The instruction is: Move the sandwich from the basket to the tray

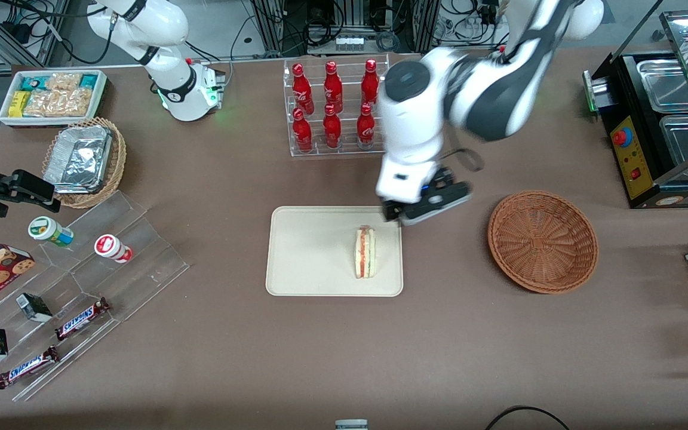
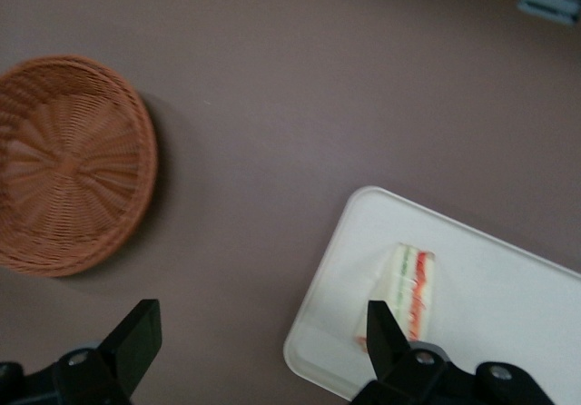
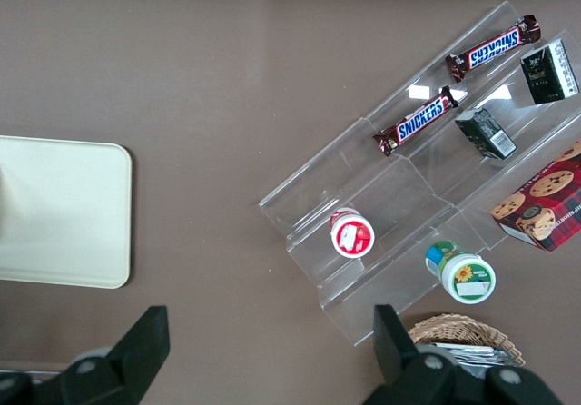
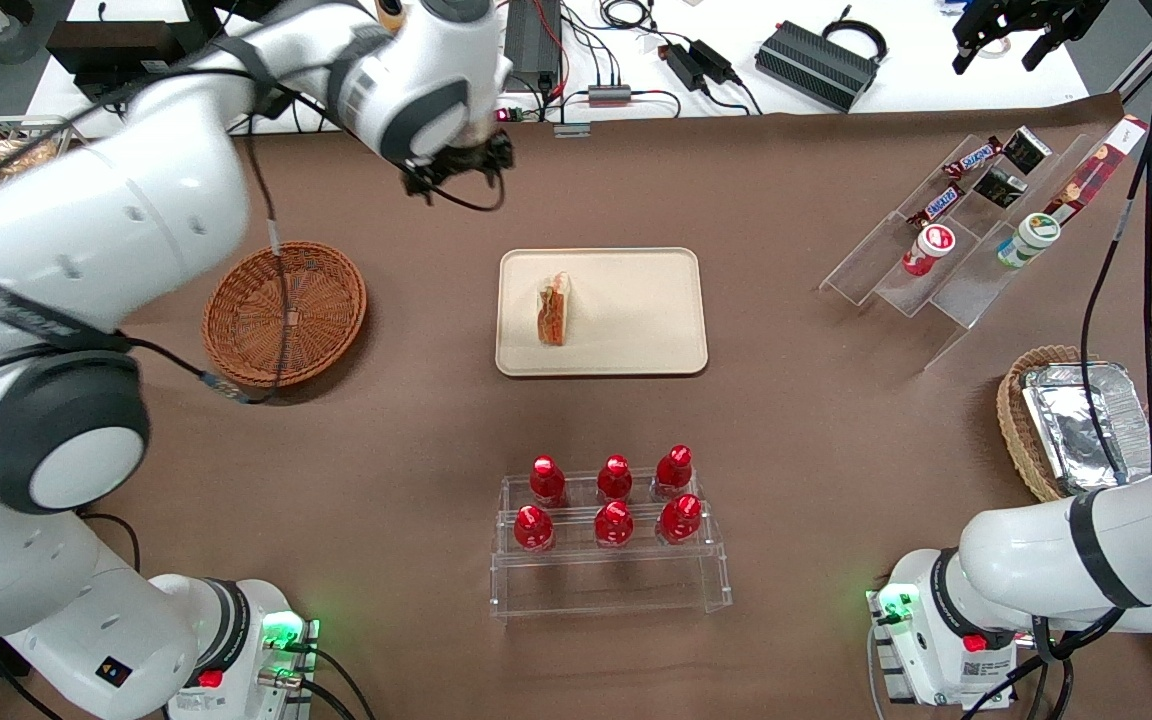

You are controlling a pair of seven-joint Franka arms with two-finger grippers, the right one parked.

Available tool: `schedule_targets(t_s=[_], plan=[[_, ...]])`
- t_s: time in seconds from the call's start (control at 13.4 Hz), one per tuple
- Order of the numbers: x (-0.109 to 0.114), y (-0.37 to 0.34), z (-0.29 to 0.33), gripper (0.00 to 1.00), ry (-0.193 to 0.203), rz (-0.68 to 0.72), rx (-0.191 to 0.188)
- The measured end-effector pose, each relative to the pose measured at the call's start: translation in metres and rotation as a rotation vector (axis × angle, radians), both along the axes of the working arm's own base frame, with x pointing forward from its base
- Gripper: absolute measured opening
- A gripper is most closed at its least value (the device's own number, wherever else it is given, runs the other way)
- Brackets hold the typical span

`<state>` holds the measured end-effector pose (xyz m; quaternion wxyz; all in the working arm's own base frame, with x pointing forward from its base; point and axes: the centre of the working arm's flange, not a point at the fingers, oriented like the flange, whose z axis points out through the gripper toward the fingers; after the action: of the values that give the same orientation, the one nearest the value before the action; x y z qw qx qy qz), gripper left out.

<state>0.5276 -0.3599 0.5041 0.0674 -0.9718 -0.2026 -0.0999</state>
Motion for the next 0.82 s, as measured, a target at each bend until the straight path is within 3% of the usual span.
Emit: schedule_targets(t_s=[0.3,0.6,0.82], plan=[[0.011,0.12,0.083,1.0,0.075,-0.061,-0.047],[-0.007,0.242,0.146,1.0,0.145,-0.202,-0.092],[-0.015,0.296,0.15,1.0,0.209,-0.291,-0.096]])
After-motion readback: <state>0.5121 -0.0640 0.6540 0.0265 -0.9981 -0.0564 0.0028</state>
